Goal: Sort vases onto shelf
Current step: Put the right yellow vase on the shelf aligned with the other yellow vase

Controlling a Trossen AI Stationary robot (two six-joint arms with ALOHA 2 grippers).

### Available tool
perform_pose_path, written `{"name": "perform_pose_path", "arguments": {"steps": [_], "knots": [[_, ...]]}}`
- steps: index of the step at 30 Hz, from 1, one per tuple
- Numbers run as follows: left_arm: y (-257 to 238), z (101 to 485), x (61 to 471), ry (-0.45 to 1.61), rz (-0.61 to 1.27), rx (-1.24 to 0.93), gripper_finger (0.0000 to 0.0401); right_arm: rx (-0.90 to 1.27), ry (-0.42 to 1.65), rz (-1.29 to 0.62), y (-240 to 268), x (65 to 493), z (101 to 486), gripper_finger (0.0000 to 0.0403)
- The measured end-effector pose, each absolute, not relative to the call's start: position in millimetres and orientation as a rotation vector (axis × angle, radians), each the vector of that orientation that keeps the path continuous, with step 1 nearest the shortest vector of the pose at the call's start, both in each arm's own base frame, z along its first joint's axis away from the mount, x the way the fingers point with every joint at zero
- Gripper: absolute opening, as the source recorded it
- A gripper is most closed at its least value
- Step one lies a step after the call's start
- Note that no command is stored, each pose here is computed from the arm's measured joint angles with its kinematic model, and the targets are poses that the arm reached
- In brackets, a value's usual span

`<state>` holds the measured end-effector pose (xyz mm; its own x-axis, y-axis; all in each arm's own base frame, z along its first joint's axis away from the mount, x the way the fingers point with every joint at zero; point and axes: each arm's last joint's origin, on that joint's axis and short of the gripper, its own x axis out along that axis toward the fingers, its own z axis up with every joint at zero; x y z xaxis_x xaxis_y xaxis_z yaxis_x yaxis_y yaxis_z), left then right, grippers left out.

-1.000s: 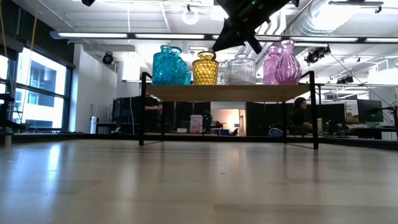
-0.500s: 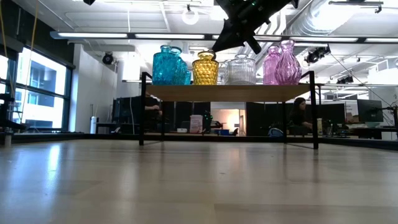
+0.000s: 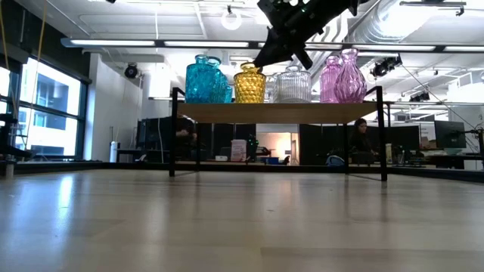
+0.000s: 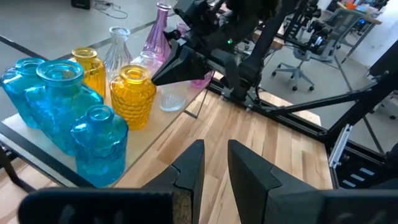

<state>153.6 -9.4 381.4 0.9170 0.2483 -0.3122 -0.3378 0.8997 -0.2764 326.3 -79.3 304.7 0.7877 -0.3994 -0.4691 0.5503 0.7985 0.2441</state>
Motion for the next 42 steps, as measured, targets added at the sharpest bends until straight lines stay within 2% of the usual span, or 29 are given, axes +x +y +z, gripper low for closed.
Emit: {"name": "perform_pose_path", "arguments": {"steps": [42], "knots": [[-13, 377, 174, 0.292, 0.258, -0.332, 0.0062, 0.39, 0.379, -0.446, -97, 324, 309, 0.0]]}}
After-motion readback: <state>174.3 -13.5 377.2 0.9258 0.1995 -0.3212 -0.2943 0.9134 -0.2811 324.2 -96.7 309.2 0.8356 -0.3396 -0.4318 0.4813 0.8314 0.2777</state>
